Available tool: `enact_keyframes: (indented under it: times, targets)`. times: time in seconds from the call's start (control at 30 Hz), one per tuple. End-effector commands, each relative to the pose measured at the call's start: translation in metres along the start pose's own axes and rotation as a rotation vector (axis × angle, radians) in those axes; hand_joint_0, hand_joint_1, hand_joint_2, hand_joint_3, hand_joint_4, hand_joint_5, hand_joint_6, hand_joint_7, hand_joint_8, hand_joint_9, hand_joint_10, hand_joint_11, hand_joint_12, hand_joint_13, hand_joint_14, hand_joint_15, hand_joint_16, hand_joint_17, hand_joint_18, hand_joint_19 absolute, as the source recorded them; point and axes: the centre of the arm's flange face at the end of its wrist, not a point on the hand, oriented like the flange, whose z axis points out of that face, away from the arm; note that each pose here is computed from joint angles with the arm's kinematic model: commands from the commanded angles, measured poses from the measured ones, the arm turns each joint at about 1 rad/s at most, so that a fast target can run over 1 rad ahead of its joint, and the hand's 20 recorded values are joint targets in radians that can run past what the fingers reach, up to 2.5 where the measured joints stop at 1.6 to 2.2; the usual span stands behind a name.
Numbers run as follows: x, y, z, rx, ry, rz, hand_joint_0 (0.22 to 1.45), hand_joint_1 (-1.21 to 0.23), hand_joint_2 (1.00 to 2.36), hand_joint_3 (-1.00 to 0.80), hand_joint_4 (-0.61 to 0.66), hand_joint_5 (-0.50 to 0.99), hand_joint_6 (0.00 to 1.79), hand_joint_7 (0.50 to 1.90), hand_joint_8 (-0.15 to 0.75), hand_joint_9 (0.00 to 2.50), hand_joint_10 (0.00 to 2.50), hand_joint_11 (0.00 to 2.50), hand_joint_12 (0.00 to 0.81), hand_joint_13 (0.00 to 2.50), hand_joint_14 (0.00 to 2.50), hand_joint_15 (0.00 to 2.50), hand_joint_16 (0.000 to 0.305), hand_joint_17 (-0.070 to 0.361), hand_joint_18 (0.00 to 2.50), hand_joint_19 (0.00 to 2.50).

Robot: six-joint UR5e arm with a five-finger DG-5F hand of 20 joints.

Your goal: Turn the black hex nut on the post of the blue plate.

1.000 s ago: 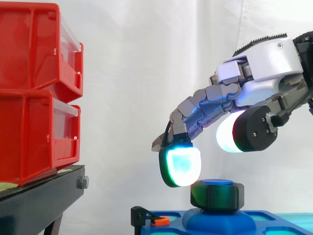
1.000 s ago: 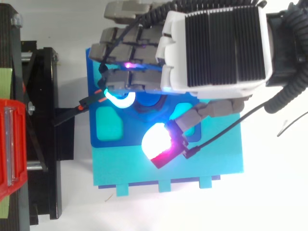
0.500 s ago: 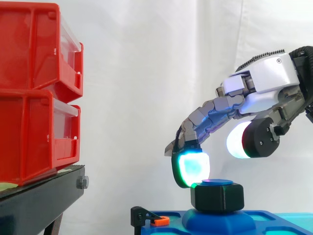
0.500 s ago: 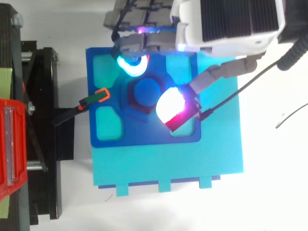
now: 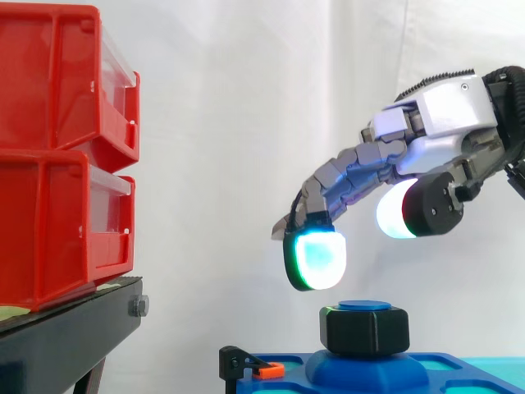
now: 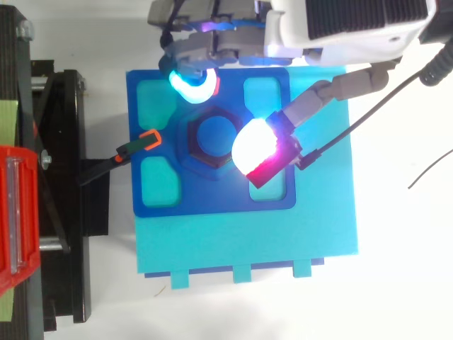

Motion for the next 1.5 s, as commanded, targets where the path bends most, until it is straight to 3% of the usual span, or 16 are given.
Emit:
enact_keyframes:
  times: [0.0,0.1,0.13,0.17,0.2,0.23,0.27,0.37,0.53,0.83,1.3,1.47]
  targets:
    - [-0.005,0.008,0.006,-0.013,-0.026,-0.007,0.49,-0.33,1.00,-0.50,0.20,-0.20,0.50,0.98,0.248,0.35,0.00,0.04,0.359,0.35,0.00,0.08,0.059,0.133,0.19,0.14]
    - [-0.008,0.020,0.014,-0.032,-0.067,-0.012,0.49,-0.33,1.00,-0.50,0.20,-0.20,0.50,0.98,0.248,0.35,0.00,0.03,0.359,0.35,0.00,0.08,0.059,0.133,0.19,0.14]
    - [-0.008,0.024,0.016,-0.036,-0.071,-0.009,0.49,-0.33,1.00,-0.50,0.20,-0.20,0.50,0.98,0.248,0.35,0.00,0.03,0.358,0.35,0.00,0.08,0.059,0.133,0.19,0.13]
    - [-0.007,0.037,0.020,-0.044,-0.071,-0.003,0.49,-0.33,1.00,-0.50,0.20,-0.20,0.50,0.98,0.248,0.35,0.00,0.04,0.358,0.35,0.00,0.07,0.059,0.133,0.19,0.14]
    - [-0.007,0.037,0.020,-0.044,-0.071,-0.003,0.49,-0.33,1.00,-0.50,0.20,-0.20,0.50,0.98,0.248,0.35,0.00,0.04,0.358,0.35,0.00,0.08,0.059,0.133,0.19,0.13]
    - [-0.006,0.049,0.024,-0.045,-0.066,0.006,0.49,-0.33,1.00,-0.50,0.20,-0.20,0.50,0.98,0.248,0.35,0.00,0.04,0.358,0.35,0.00,0.07,0.059,0.133,0.19,0.13]
    - [-0.003,0.062,0.027,-0.024,-0.046,0.026,0.49,-0.33,1.00,-0.50,0.20,-0.20,0.50,0.98,0.248,0.35,0.00,0.04,0.359,0.35,0.00,0.08,0.059,0.133,0.19,0.14]
    - [0.001,0.067,0.026,0.011,-0.019,0.035,0.49,-0.33,1.00,-0.50,0.21,-0.20,0.50,0.98,0.248,0.35,0.00,0.04,0.358,0.35,0.00,0.07,0.059,0.133,0.19,0.13]
    - [0.005,0.080,0.029,0.003,-0.008,0.032,0.49,-0.33,1.00,-0.50,0.19,-0.20,0.50,0.98,0.247,0.35,0.00,0.04,0.358,0.36,0.00,0.07,0.059,0.133,0.19,0.13]
    - [0.013,0.076,0.025,0.011,0.034,0.036,0.49,-0.33,1.00,-0.50,0.19,-0.21,0.50,0.97,0.247,0.35,0.00,0.04,0.359,0.36,0.00,0.07,0.059,0.133,0.19,0.14]
    - [0.010,0.056,0.021,0.034,0.019,0.015,0.49,-0.33,1.00,-0.50,0.19,-0.20,0.50,0.97,0.248,0.35,0.00,0.03,0.359,0.36,0.00,0.08,0.059,0.133,0.19,0.14]
    - [0.026,0.049,0.021,0.039,0.013,0.015,0.49,-0.32,1.00,-0.50,0.19,-0.20,0.50,0.97,0.249,0.35,0.00,0.04,0.360,0.36,0.00,0.07,0.059,0.133,0.20,0.14]
